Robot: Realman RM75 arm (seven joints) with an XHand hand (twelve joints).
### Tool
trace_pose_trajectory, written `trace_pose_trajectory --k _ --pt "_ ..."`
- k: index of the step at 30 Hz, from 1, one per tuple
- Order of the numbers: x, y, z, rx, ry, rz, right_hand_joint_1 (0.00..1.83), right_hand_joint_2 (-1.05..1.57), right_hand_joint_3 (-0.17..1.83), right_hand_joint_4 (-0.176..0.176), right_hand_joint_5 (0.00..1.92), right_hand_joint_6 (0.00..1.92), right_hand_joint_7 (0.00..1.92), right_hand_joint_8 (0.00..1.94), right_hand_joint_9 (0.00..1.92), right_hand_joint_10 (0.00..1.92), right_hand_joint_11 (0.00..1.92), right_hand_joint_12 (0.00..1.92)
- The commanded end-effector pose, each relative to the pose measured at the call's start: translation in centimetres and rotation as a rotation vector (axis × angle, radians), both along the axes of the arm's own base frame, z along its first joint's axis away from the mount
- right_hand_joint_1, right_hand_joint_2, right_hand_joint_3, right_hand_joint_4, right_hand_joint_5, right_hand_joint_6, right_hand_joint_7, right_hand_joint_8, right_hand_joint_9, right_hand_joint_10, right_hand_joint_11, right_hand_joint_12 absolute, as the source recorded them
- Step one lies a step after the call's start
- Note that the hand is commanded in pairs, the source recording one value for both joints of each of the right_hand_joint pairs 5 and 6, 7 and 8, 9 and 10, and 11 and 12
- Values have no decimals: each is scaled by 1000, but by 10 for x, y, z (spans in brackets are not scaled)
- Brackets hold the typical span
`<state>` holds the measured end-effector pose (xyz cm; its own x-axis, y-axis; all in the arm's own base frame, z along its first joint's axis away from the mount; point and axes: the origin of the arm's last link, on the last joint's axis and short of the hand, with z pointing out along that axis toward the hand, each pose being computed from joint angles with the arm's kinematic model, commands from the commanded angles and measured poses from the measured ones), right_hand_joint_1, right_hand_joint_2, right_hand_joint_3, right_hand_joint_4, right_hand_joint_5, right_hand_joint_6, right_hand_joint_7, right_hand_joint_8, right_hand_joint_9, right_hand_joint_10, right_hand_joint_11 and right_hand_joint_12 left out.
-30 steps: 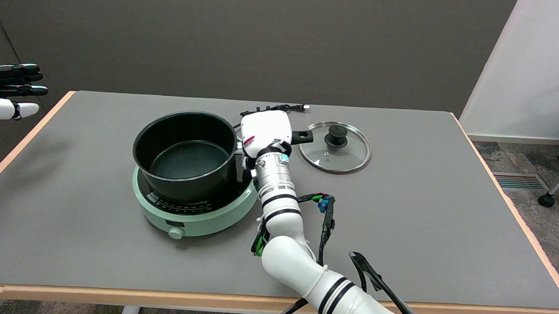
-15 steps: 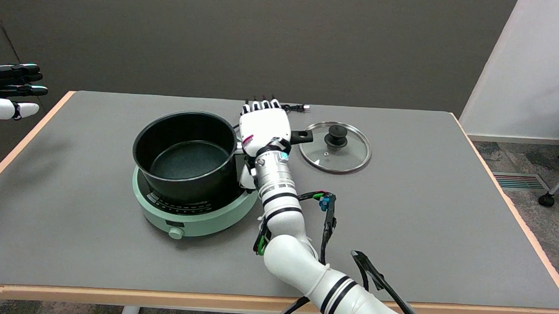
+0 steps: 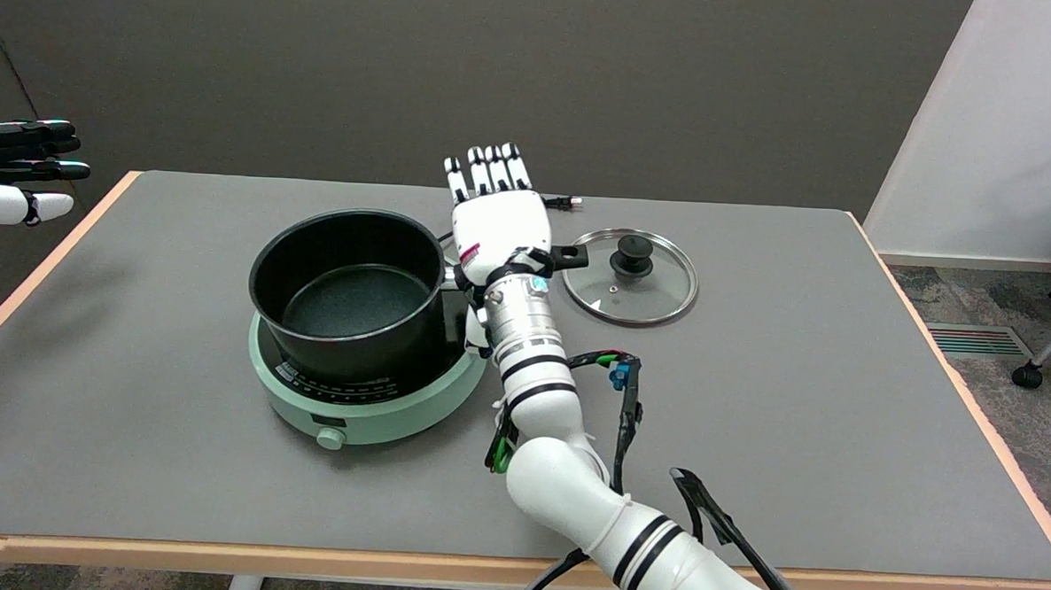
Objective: Place the soup pot onto the induction stove.
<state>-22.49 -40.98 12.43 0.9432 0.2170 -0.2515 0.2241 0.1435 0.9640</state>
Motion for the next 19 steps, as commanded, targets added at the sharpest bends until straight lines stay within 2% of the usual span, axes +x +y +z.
trace_pose_trajectory --k 1,9,19 --pt "38 24 23 9 -2 123 1209 -652 1236 70 84 84 84 84 84 84 84 84" --pt "53 53 45 -22 51 176 1201 -668 1265 93 36 36 36 36 36 36 36 36" --pt "72 91 81 -87 71 266 1194 -696 1323 104 31 31 31 31 31 31 31 31"
